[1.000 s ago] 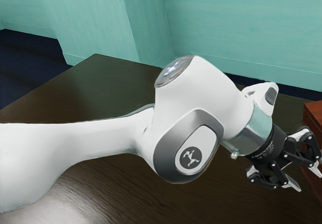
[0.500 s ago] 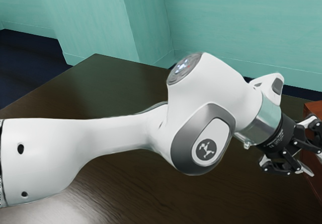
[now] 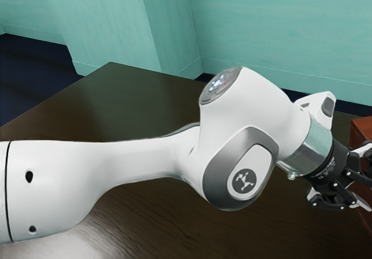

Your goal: Pull the drawer handle with one arm to open the drawer

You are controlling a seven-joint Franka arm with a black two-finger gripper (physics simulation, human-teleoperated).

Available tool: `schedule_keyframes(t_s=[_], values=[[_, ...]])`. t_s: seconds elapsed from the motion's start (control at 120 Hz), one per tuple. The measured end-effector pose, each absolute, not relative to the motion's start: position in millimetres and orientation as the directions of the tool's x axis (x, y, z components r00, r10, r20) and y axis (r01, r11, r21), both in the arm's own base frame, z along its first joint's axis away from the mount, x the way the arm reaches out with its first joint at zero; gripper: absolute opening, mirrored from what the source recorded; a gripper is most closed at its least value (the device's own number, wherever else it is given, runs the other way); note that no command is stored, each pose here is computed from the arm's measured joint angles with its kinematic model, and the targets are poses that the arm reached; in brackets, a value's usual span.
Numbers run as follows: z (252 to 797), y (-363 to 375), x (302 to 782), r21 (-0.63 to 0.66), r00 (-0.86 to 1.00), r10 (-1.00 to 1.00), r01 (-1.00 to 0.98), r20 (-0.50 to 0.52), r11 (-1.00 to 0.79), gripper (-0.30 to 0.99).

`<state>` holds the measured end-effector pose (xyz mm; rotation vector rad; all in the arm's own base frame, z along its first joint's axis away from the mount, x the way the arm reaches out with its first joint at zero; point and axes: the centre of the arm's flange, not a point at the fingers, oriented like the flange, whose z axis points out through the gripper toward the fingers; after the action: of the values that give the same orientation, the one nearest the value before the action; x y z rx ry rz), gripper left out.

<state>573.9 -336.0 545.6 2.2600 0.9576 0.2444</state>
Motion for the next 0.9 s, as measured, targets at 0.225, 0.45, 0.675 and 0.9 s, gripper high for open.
schedule_keyframes(t_s=[0.225,0.45,0.675,0.9], values=[[545,-340,572,0.640,0.717,0.692,0.571,-0.083,-0.515,0.11],[540,-346,570,0.636,0.722,0.686,0.572,-0.089,-0.519,0.10],[538,-345,571,0.632,0.719,0.689,0.576,-0.091,-0.518,0.07],[538,-342,571,0.626,0.717,0.691,0.580,-0.089,-0.521,0.01]])
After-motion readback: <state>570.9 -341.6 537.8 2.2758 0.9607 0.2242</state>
